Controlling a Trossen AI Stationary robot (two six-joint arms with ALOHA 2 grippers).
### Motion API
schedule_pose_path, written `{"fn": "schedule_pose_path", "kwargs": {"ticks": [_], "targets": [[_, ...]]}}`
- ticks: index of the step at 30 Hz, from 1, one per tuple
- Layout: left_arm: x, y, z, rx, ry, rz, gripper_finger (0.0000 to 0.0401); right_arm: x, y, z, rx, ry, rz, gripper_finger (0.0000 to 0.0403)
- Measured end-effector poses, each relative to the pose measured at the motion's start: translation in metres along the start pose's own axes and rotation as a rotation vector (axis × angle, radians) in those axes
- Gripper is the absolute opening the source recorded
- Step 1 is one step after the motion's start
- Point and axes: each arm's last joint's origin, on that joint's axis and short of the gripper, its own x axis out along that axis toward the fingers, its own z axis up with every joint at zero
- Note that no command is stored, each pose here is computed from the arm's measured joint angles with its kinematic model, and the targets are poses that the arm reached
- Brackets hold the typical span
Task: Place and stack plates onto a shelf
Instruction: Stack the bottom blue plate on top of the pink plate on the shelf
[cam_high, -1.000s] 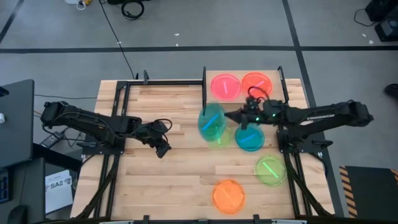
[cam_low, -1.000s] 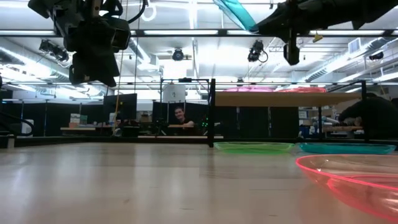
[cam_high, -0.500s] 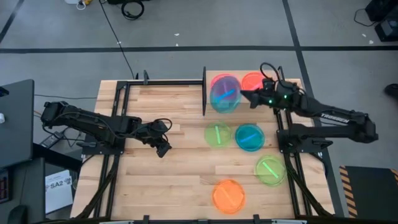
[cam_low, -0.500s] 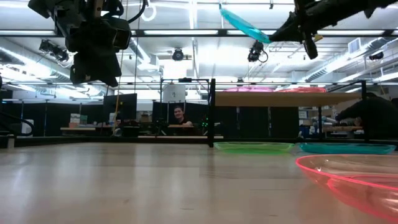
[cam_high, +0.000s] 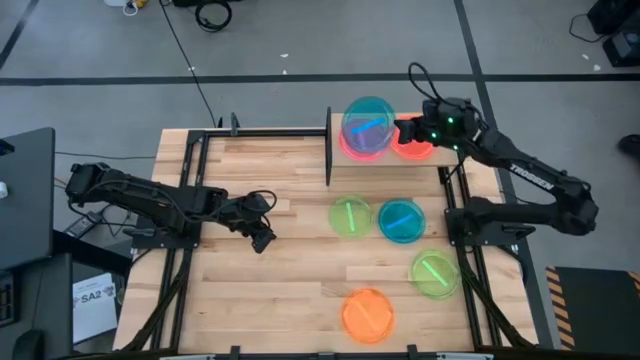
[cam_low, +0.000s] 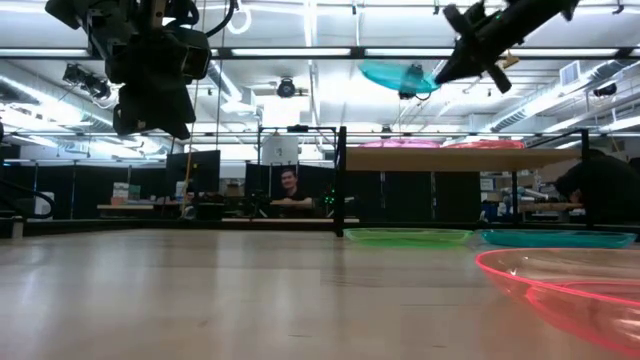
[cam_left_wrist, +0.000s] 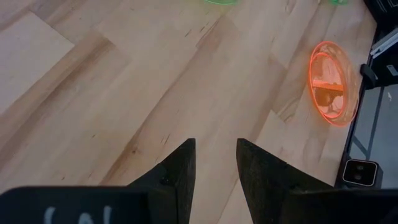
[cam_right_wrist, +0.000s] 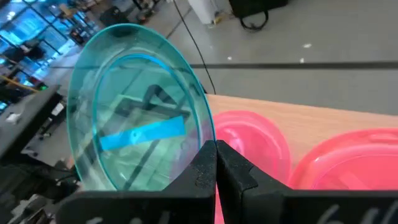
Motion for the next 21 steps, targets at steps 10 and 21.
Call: {"fn": "schedule_pose_path", "kwargs": {"ticks": [10, 21], "targets": [[0.000, -0.001, 0.001, 0.003, -0.005, -0.006, 0.0123, 0.043, -0.028, -0.001, 0.059, 0.138, -0.080, 0.0006], [0.000, -0.001, 0.001, 0.002, -0.005, -0.005, 0.0123, 0.065, -0.039, -0.008, 0.087, 0.214, -0.133, 0.0006]]}}
